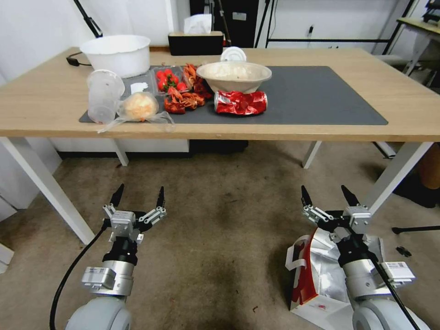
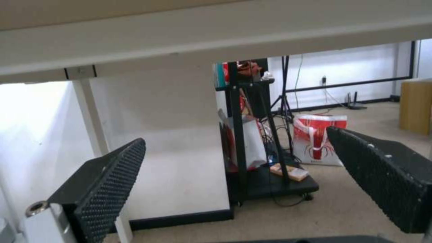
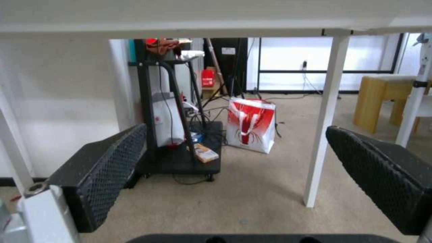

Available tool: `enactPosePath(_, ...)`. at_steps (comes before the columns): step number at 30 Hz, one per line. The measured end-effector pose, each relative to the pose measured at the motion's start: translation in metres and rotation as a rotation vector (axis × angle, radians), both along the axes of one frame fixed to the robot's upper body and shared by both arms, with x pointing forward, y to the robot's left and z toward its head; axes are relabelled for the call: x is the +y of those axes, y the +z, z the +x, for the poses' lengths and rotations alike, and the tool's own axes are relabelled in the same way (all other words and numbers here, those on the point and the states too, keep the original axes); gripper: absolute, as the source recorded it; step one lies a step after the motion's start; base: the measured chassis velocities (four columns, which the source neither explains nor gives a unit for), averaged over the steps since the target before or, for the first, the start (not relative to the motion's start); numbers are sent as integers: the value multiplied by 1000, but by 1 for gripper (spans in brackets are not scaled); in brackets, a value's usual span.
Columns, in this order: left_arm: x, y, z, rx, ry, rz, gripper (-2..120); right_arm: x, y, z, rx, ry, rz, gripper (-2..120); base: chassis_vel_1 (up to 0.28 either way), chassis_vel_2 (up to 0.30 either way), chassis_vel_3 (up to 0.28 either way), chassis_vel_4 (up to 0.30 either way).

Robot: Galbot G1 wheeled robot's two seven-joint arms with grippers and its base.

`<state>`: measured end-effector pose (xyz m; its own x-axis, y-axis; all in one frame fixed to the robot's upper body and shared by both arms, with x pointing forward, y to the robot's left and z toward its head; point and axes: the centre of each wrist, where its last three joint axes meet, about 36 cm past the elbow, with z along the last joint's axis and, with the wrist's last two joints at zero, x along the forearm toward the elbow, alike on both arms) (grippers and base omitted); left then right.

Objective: Pick up the food delivery bag from the floor and place it on the table.

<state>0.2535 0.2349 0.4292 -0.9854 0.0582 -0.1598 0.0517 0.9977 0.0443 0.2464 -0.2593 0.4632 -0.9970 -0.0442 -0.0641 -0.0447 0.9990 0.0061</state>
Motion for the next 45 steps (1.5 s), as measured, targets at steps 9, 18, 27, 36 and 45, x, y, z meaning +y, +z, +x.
enactPosePath(9,0,-1,2,1,-4,-1,100,0,-1,1,3,-7,3,100,0,0,0,0)
enactPosePath(18,0,-2,2,3,-3,0,100,0,-3,1,8,-11,2,100,0,0,0,0)
enactPosePath(27,0,-1,2,3,-6,2,100,-2,-1,2,6,-10,-2,100,0,0,0,0)
enactPosePath(36,0,0,2,-2,-3,1,100,-1,1,2,0,-7,-2,100,0,0,0,0)
enactPosePath(45,-1,1,2,-2,-5,0,100,0,2,1,0,-9,-1,100,0,0,0,0)
